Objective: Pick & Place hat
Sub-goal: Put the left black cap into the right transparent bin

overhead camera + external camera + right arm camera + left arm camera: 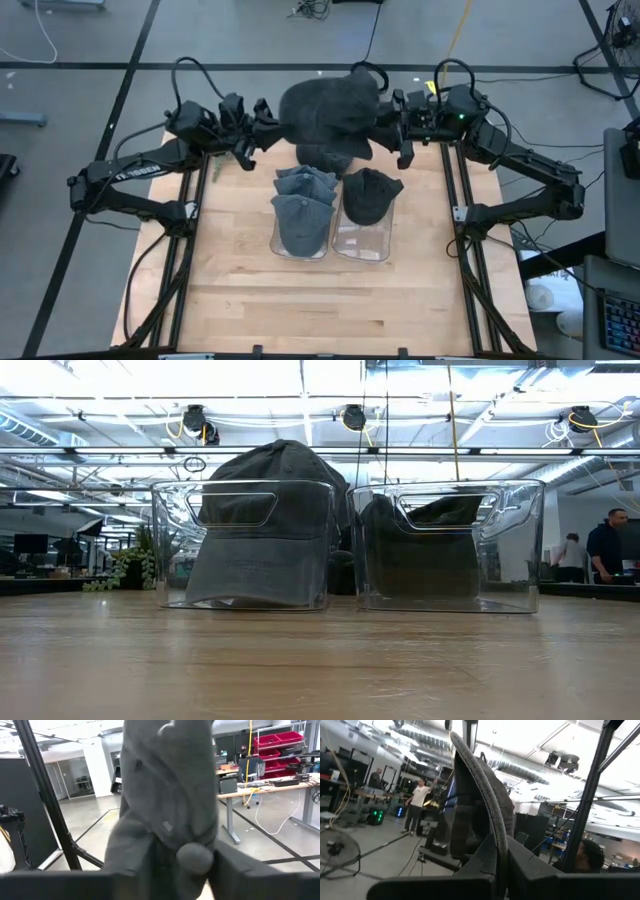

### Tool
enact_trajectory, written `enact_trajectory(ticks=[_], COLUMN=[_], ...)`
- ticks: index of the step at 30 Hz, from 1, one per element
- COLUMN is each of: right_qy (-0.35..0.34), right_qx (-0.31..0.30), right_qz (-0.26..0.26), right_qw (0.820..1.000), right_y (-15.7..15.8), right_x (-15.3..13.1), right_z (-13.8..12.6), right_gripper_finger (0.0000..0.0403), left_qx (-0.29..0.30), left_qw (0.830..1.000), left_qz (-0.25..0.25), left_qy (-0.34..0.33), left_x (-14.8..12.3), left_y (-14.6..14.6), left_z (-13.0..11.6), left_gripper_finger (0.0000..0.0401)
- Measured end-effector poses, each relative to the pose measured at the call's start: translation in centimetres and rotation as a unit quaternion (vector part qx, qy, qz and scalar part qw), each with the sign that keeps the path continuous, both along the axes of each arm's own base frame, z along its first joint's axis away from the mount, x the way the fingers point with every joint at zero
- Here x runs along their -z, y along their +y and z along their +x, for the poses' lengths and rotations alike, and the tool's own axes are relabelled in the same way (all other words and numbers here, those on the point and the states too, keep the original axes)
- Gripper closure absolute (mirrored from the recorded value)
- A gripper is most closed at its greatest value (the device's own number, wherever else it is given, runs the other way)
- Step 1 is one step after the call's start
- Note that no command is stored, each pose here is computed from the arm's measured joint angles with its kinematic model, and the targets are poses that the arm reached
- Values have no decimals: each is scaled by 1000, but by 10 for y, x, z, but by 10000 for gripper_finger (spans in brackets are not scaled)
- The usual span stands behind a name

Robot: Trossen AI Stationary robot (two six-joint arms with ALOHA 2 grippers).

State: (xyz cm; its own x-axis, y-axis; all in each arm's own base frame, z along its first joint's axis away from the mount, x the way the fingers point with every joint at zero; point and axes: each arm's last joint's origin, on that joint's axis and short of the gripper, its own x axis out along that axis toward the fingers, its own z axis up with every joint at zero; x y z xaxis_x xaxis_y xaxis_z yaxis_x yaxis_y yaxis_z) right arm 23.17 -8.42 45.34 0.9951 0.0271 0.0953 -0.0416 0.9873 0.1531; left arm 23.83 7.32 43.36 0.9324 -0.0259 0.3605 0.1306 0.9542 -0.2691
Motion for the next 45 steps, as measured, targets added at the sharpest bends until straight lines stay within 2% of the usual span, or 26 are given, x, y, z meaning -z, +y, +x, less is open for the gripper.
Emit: enact_trajectory(ticks=[5, 7, 11, 17, 20, 24, 28, 32, 38, 45], right_qy=[-3, -3, 4, -2, -11, -10, 29, 78, 130, 151], right_qx=[0, -1, -18, -57, -68, -86, -96, -104, -141, -170], right_qz=[-4, -13, -5, 7, 5, 32, 60, 70, 90, 85], right_qw=[1000, 1000, 1000, 998, 998, 996, 993, 989, 977, 970], right_y=[0, 0, 1, 6, 10, 14, 16, 16, 18, 21], right_x=[-1, -1, 1, -4, -8, -12, -6, 5, 16, 21], right_z=[0, 0, 0, -7, -15, -23, -26, -26, -26, -28], right_gripper_finger=[363, 389, 396, 399, 400, 400, 400, 400, 400, 400], left_qx=[0, 0, 0, -9, -22, -49, -78, -84, -51, -31], left_qw=[999, 999, 998, 999, 997, 990, 984, 983, 986, 986], left_qz=[-14, -20, -21, -17, -21, -41, -53, -64, -70, -81], left_qy=[36, 50, 56, 46, 72, 122, 154, 149, 142, 145], left_x=[7, 9, 11, 5, 8, 13, 15, 10, 6, 6], left_y=[1, 1, 1, 3, 7, 14, 20, 20, 18, 18], left_z=[2, 3, 3, -5, -12, -26, -43, -57, -68, -70], left_gripper_finger=[392, 392, 383, 313, 283, 252, 228, 213, 206, 205])
